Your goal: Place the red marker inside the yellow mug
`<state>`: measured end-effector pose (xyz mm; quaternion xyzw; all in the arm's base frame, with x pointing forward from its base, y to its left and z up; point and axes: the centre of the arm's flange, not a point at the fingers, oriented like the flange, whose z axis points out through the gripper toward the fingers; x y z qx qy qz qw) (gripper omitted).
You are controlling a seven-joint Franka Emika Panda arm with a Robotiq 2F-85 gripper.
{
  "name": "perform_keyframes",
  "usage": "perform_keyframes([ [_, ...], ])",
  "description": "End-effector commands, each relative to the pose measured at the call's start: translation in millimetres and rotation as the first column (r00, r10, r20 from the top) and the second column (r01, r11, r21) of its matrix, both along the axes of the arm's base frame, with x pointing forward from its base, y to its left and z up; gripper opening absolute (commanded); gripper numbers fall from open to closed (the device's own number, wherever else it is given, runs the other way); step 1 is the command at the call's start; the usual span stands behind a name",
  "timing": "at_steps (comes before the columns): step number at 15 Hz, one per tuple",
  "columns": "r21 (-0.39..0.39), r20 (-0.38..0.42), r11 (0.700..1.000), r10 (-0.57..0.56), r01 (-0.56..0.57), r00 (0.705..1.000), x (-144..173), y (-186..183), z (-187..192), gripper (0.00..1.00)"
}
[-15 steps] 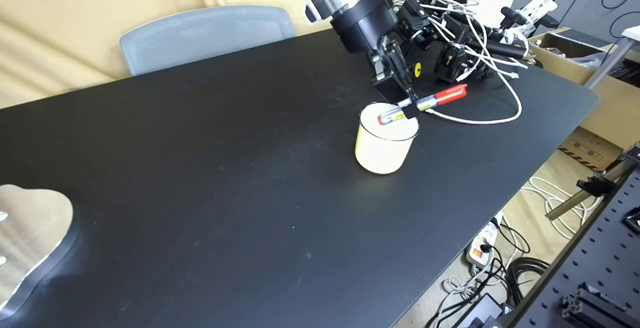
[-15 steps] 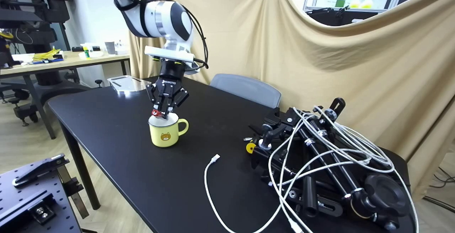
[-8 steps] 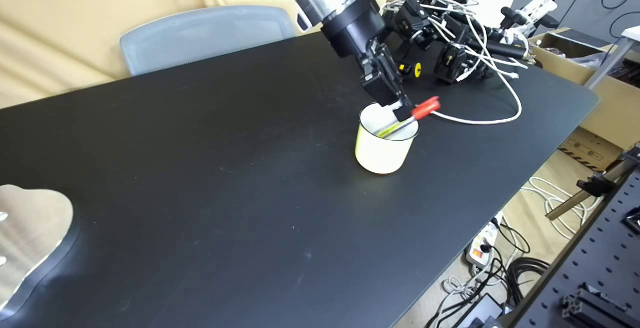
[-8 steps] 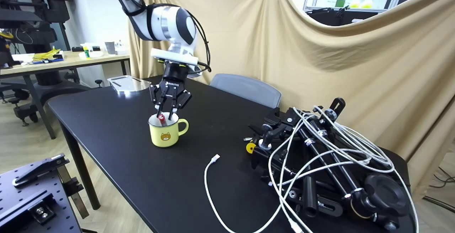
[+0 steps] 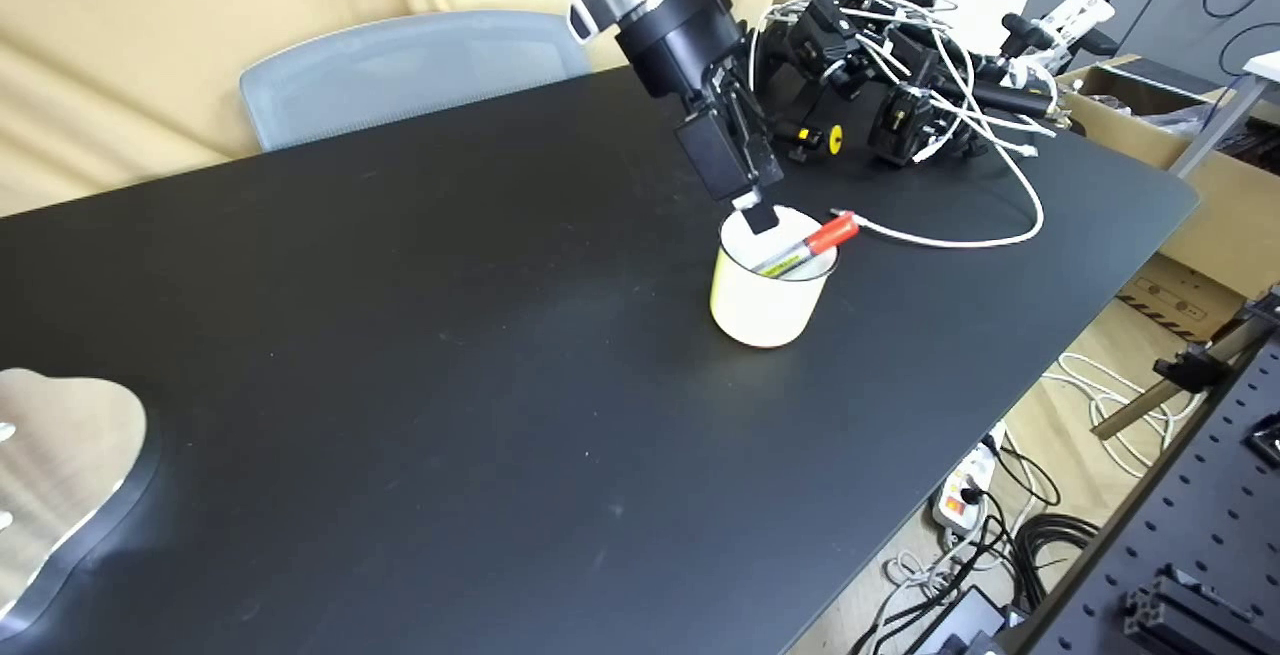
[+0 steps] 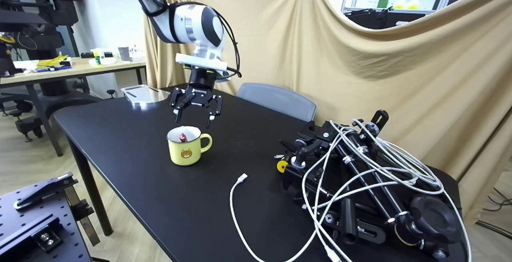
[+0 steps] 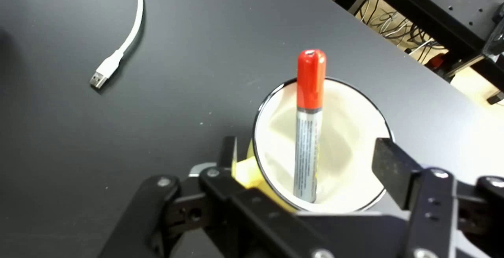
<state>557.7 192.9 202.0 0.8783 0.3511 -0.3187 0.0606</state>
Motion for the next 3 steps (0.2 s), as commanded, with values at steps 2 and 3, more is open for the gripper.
perform_keyframes([
  [2,0.069,0.118,0.996,-0.070,0.062,0.991,-0.6,-0.5,31.5,1.00],
  [3,0.084,0.129,0.993,-0.090,0.080,0.988,-1.1,-1.7,35.6,1.00],
])
